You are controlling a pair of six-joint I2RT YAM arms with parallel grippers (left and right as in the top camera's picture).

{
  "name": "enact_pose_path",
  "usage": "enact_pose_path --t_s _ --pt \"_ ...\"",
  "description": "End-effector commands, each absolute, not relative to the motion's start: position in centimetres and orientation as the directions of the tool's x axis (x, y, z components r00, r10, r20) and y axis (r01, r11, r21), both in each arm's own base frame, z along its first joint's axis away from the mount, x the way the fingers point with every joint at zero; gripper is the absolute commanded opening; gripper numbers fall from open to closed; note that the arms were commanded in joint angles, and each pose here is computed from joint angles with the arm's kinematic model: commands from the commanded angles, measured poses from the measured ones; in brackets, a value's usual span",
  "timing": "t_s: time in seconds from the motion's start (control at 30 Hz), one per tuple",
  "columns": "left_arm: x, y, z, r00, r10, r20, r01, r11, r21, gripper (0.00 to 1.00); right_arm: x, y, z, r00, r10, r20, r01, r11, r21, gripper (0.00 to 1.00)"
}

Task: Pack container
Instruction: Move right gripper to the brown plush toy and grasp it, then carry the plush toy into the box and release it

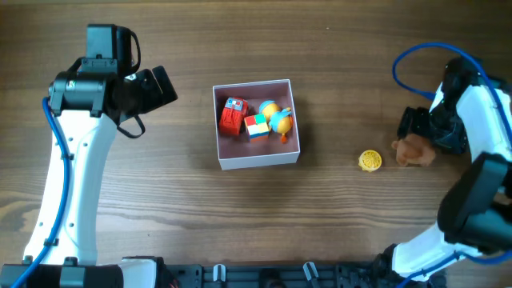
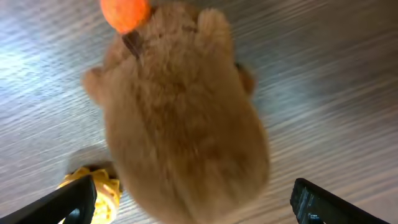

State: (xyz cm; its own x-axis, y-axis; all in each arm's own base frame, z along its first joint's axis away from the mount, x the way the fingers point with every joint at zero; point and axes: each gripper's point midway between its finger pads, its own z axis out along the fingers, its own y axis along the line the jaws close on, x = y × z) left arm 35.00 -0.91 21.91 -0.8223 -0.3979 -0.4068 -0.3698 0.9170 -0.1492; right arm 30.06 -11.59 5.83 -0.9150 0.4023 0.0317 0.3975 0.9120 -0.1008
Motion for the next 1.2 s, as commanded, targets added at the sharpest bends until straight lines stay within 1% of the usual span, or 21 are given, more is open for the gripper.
enact_pose_path --t_s 0.0,0.03,0.07,0.1,0.17,0.23,0.3,0.4,0.47,0.6,0.7,0.73,0.77,0.8,0.87,0.9,0.93,0.97,1.1,1.13,1.17 --pt "34.9 -1.1 21.9 -0.831 -0.384 -0.403 -0.352 0.923 -0.155 1.0 29.6 -10.9 3.8 -0.916 0.388 0.102 0.382 0.921 -0.073 0.97" --pt "34.9 -1.1 21.9 -0.831 -0.384 -0.403 -0.352 0.923 -0.155 1.0 29.6 -10.9 3.8 -0.916 0.388 0.102 0.382 0.921 -0.073 0.91" --pt "34.9 -1.1 21.9 -0.831 -0.384 -0.402 -0.352 0.923 -0.155 1.0 29.7 -11.0 3.8 -0.916 0.388 0.099 0.382 0.921 -0.073 0.73" --pt "34.9 -1.1 21.9 -0.831 -0.384 -0.402 -0.352 0.923 -0.155 1.0 29.6 -10.9 3.8 -0.916 0.388 0.1 0.382 0.921 -0.073 0.66" --pt "34.9 -1.1 21.9 -0.831 -0.384 -0.402 -0.352 0.923 -0.155 1.0 29.6 -10.9 3.8 -0.916 0.388 0.101 0.382 0.921 -0.073 0.45" --pt "34.9 -1.1 21.9 -0.831 -0.384 -0.402 -0.352 0.923 -0.154 1.0 29.6 -10.9 3.8 -0.916 0.388 0.103 0.382 0.921 -0.069 0.15" --pt "34.8 -1.1 21.8 -0.832 -0.384 -0.4 -0.353 0.923 -0.154 1.0 29.7 -10.6 3.9 -0.914 0.393 0.101 0.389 0.919 -0.055 0.05" --pt "34.7 -1.1 21.8 -0.834 -0.384 -0.396 -0.353 0.923 -0.152 1.0 30.0 -10.7 4.7 -0.908 0.412 0.072 0.409 0.911 -0.054 0.04" --pt "34.7 -1.1 21.8 -0.834 -0.384 -0.397 -0.353 0.923 -0.152 1.0 30.8 -10.7 6.4 -0.91 0.414 0.015 0.413 0.91 -0.037 0.04" --pt "34.7 -1.1 21.8 -0.834 -0.384 -0.396 -0.353 0.923 -0.152 1.0 33.0 -8.6 14.1 -0.913 0.335 -0.231 0.342 0.94 0.009 0.04" --pt "34.7 -1.1 21.8 -0.834 -0.385 -0.396 -0.354 0.923 -0.152 1.0 34.8 -2.3 20.9 -0.875 0.112 -0.471 0.087 0.993 0.075 0.04" --pt "34.7 -1.1 21.8 -0.834 -0.385 -0.396 -0.354 0.923 -0.152 1.0 34.9 -0.1 22.5 -0.849 0.026 -0.527 -0.009 0.998 0.062 0.04" --pt "34.7 -1.1 21.8 -0.834 -0.385 -0.396 -0.354 0.923 -0.152 1.0 34.9 3.2 24.2 -0.8 -0.123 -0.588 -0.164 0.986 0.017 0.04" --pt "34.7 -1.1 21.8 -0.834 -0.385 -0.396 -0.354 0.923 -0.152 1.0 34.7 5.3 24.8 -0.764 -0.215 -0.608 -0.259 0.966 -0.015 0.04" --pt "34.7 -1.1 21.8 -0.834 -0.385 -0.396 -0.354 0.923 -0.152 1.0 33.6 10.9 25.2 -0.641 -0.459 -0.615 -0.51 0.854 -0.106 0.04" --pt "34.6 -1.1 21.8 -0.835 -0.385 -0.394 -0.354 0.923 -0.151 1.0 32.8 13.8 24.8 -0.563 -0.571 -0.598 -0.622 0.769 -0.147 0.04" --pt "34.6 -1.1 21.7 -0.835 -0.385 -0.393 -0.354 0.923 -0.15 1.0 32.1 15.7 24.4 -0.509 -0.632 -0.585 -0.687 0.707 -0.166 0.04" --pt "34.6 -1.1 21.7 -0.836 -0.385 -0.392 -0.354 0.923 -0.15 1.0 31.0 19.1 23.3 -0.411 -0.725 -0.553 -0.784 0.591 -0.192 0.04" --pt "34.5 -1.1 21.7 -0.837 -0.384 -0.39 -0.355 0.923 -0.148 1.0 29.5 23.2 19.6 -0.32 -0.825 -0.466 -0.881 0.44 -0.175 0.04" --pt "34.5 -1.1 21.7 -0.837 -0.384 -0.389 -0.355 0.923 -0.148 1.0 29.3 24.1 17.7 -0.301 -0.854 -0.425 -0.903 0.398 -0.161 0.04" --pt "34.5 -1.1 21.7 -0.838 -0.384 -0.388 -0.355 0.923 -0.147 1.0 29.4 24.5 16.2 -0.306 -0.866 -0.395 -0.911 0.387 -0.143 0.04"
